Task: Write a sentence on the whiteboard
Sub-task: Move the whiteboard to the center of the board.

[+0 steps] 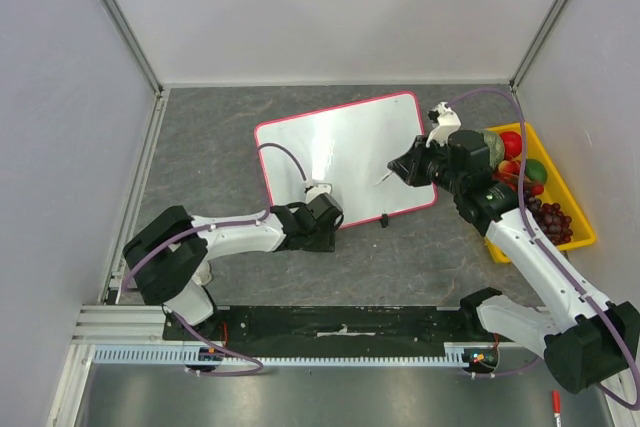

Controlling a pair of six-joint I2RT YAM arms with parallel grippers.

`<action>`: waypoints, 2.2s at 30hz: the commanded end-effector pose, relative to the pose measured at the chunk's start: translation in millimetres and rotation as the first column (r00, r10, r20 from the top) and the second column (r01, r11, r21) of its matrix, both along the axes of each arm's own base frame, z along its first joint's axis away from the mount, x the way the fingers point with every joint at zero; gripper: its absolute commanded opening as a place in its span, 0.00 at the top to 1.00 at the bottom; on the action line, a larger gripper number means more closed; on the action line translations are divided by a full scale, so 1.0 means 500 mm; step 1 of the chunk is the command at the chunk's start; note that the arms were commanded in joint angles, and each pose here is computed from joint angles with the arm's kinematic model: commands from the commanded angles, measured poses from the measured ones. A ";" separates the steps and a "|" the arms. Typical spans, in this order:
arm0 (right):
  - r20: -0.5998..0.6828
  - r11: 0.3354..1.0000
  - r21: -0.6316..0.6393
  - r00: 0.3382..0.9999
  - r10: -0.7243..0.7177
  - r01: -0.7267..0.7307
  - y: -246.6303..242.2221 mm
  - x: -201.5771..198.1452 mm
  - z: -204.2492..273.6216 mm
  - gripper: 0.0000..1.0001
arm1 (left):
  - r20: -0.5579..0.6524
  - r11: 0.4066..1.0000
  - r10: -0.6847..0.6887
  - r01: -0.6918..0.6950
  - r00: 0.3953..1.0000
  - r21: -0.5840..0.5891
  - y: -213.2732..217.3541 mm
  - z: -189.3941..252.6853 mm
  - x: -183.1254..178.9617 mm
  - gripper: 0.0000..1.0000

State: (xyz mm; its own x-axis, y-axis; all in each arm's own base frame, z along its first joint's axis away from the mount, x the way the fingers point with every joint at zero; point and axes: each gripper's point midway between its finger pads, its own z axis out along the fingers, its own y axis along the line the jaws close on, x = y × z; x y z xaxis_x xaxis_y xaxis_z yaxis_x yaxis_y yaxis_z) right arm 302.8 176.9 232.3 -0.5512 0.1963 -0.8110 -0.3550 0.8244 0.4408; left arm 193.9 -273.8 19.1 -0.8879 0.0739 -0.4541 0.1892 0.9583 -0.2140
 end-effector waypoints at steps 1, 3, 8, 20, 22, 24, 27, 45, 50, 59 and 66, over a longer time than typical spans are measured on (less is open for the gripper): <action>0.087 1.000 -0.015 0.996 -0.009 0.011 -0.012 0.013 0.056 1.00 | 0.030 0.995 0.081 -0.083 0.996 0.056 0.001 -0.047 0.023 0.49; 0.089 1.000 -0.022 0.996 -0.009 0.011 -0.014 0.013 0.058 1.00 | 0.024 0.995 0.075 -0.076 0.997 0.068 -0.005 -0.058 0.024 0.49; 0.094 0.999 -0.041 0.995 -0.013 0.017 -0.021 0.013 0.058 1.00 | 0.016 0.985 0.111 -0.112 0.994 0.133 0.008 -0.088 0.025 0.49; 0.077 0.998 -0.052 0.997 -0.019 0.023 -0.027 0.008 0.040 1.00 | 0.047 0.956 0.173 -0.180 0.984 0.231 0.082 -0.089 0.011 0.80; 0.078 0.999 -0.050 0.997 -0.015 0.019 -0.026 0.005 0.041 1.00 | 0.046 0.956 0.179 -0.185 0.983 0.229 0.089 -0.088 0.007 0.87; 0.083 0.999 -0.048 0.996 -0.016 0.020 -0.027 0.004 0.044 1.00 | 0.045 0.956 0.179 -0.184 0.983 0.228 0.095 -0.085 0.002 0.94; 0.086 0.999 -0.046 0.996 -0.012 0.016 -0.026 0.000 0.046 1.00 | 0.044 0.955 0.175 -0.180 0.984 0.237 0.106 -0.087 -0.005 0.98; 0.080 0.999 -0.030 0.997 -0.019 0.022 -0.029 -0.007 0.043 1.00 | -0.021 0.966 0.149 -0.141 0.989 0.219 0.109 -0.080 -0.102 0.98; 0.080 1.000 -0.017 0.997 -0.013 0.015 -0.027 -0.015 0.044 1.00 | -0.035 0.970 0.138 -0.128 0.990 0.207 0.091 -0.080 -0.137 0.98; 0.085 1.000 0.014 0.996 -0.008 0.006 -0.029 -0.039 0.049 1.00 | -0.030 0.970 0.110 -0.101 0.993 0.221 0.069 -0.073 -0.192 0.98; 0.086 0.999 0.038 0.996 -0.002 -0.001 -0.028 -0.056 0.050 1.00 | -0.029 0.971 0.094 -0.085 0.995 0.223 0.062 -0.070 -0.229 0.98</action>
State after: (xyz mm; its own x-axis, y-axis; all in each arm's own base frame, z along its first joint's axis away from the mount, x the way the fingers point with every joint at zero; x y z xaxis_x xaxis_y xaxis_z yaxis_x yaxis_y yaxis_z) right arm 279.5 160.8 248.8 -0.4966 0.2035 -0.8438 -0.3732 0.8277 0.4192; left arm 130.1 -278.0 14.7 -0.8277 0.0001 -0.5612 0.0905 0.9869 -0.1333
